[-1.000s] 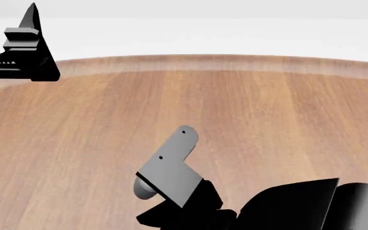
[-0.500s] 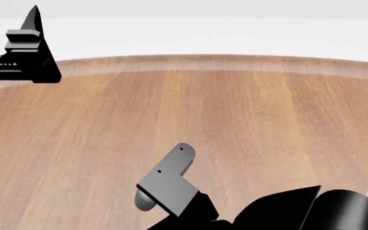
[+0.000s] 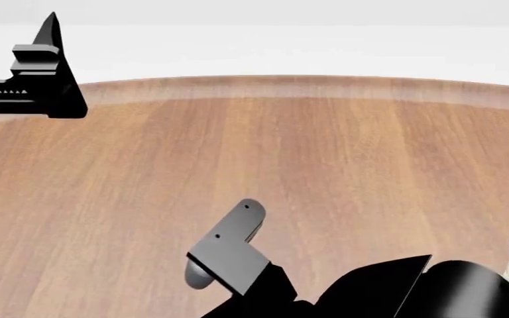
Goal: Pick the milk and place it in the basket.
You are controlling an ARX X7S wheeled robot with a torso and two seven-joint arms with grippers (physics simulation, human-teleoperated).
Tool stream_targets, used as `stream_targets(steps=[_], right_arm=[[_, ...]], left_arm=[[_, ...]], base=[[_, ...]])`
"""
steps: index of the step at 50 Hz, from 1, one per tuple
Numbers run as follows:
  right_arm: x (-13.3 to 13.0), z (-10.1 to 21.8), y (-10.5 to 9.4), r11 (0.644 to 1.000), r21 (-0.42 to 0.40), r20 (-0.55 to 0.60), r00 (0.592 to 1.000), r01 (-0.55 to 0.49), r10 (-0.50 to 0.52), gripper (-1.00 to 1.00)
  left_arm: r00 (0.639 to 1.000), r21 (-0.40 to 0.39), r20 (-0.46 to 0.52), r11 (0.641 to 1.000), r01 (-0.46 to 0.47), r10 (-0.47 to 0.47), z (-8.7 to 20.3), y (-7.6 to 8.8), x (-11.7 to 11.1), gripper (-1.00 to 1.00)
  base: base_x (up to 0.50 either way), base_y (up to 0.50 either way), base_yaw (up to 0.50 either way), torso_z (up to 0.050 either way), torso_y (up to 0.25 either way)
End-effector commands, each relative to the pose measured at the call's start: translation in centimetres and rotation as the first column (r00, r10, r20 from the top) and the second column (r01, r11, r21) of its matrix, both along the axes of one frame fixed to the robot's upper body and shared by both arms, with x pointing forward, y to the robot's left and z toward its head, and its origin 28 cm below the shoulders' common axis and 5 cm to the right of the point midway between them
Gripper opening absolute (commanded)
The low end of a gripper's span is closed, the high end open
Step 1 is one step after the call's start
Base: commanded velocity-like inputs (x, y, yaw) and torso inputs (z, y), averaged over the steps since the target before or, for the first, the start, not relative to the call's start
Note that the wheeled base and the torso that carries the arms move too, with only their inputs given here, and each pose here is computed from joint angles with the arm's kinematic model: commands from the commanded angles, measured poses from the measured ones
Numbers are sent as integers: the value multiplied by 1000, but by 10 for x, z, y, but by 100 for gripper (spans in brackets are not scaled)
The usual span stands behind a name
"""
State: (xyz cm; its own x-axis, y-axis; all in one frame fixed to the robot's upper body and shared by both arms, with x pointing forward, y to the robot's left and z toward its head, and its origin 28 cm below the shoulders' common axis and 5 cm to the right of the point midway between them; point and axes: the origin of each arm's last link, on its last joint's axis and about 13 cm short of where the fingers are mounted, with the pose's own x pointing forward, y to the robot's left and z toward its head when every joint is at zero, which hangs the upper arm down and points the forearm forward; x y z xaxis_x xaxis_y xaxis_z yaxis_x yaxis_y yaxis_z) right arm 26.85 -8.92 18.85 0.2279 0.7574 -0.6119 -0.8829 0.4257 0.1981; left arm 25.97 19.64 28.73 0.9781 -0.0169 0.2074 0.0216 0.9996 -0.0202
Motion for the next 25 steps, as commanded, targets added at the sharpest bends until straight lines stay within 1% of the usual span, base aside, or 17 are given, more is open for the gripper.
stream_targets(steps=[1, 5, 12, 25], right_arm=[[2, -3, 2, 1000, 3, -8, 1000, -10, 10, 100], [2, -4, 2, 1000, 3, -7, 1000, -10, 10, 100], [2, -4, 1, 1000, 5, -7, 1000, -10, 10, 100], [2, -4, 2, 1000, 5, -7, 1000, -14, 14, 100]], left_arm=[[1000, 3, -9, 1000, 1, -1, -2, 0, 1, 100], [1000, -6, -13, 1000, 7, -7, -3, 0, 1, 100], [1000, 11, -20, 1000, 5, -5, -4, -1, 1, 100], [1000, 13, -20, 1000, 2, -2, -4, -1, 1, 100]], base=[[0, 0, 0, 0, 0], [0, 0, 0, 0, 0], [0, 0, 0, 0, 0], [0, 0, 0, -49, 42]])
